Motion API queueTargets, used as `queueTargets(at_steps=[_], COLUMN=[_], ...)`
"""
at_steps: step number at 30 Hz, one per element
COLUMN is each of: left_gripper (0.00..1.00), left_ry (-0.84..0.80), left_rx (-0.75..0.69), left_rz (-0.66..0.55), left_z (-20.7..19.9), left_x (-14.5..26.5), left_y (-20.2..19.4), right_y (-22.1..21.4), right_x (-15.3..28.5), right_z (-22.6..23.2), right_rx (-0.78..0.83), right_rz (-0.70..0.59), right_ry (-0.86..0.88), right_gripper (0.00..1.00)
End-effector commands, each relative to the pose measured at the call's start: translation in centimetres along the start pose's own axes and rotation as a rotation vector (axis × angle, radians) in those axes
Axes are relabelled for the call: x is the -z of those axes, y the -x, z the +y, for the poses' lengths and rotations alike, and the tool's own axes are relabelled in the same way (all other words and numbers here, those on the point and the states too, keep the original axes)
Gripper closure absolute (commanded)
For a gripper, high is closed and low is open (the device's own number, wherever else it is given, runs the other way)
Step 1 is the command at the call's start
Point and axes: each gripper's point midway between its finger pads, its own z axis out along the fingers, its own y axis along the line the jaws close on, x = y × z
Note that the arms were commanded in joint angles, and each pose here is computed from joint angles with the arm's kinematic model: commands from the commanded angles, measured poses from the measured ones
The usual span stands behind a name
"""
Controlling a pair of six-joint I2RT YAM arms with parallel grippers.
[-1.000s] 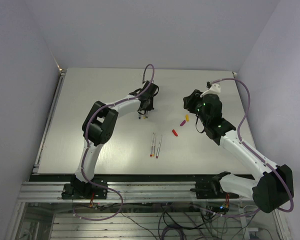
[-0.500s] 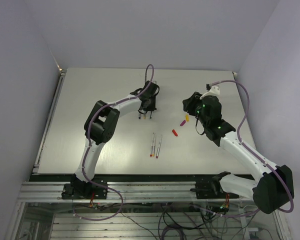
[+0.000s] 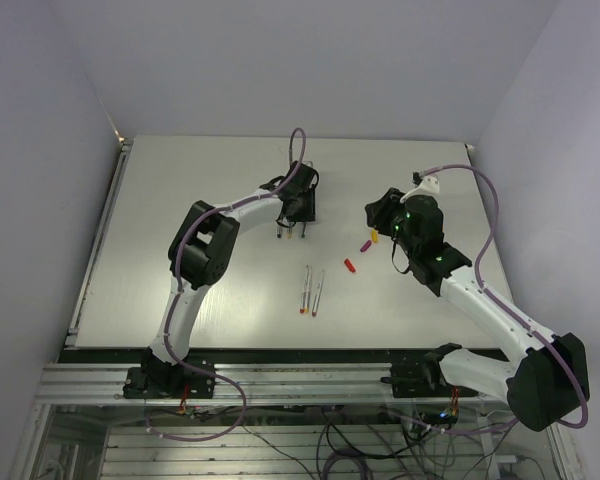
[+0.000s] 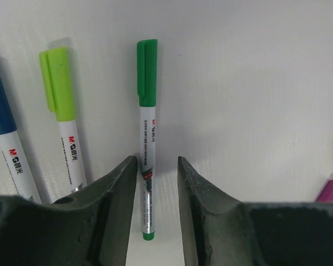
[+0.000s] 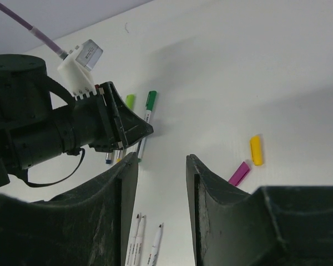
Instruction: Insert the pens into the pen caps
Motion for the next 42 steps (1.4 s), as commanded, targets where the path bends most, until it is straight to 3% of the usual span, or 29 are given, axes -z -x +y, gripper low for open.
queueTargets(at_steps=[1,7,12,15,17,26,31,42], left_gripper=[0.54,0.51,0.5,0.49,0.49,0.5,0.51,0.51], left_ry=[-0.025,-0.011,0.005,0.013,0.012,-0.012,-0.023,-0.155], left_rx=[-0.008,-0.045,-0.086,-0.121,-0.144,-0.234,-0.291,-0.348], left_rz=[-0.026,-0.116,-0.179,-0.182,-0.178,-0.075,-0.024,0.007], left_z=[-0.9,-1.6,-2.1,-2.2,-2.4,-1.4,-0.2,-2.3], left_x=[1.3,4.2,7.3,8.8,9.7,13.6,16.1,16.3], left_y=[1.0,4.4,6.0,5.2,4.2,-5.8,-11.1,-15.0], right_y=[0.8,1.3,1.2,1.0,0.9,-0.4,-1.9,-3.4], right_x=[0.2,-0.3,-0.8,-0.9,-1.0,-0.3,0.1,0.1], right_z=[0.1,-0.4,-1.1,-1.9,-2.3,-5.6,-6.7,-6.9], right_rx=[-0.008,-0.016,-0.078,-0.085,-0.072,-0.013,0.0,-0.034], right_rz=[-0.032,-0.053,-0.061,-0.064,-0.061,-0.044,-0.014,0.024], right_ry=[0.006,-0.034,-0.075,-0.113,-0.131,-0.268,-0.296,-0.291], right_gripper=[0.61,0.52,0.27,0.12,0.07,0.25,0.28,0.3])
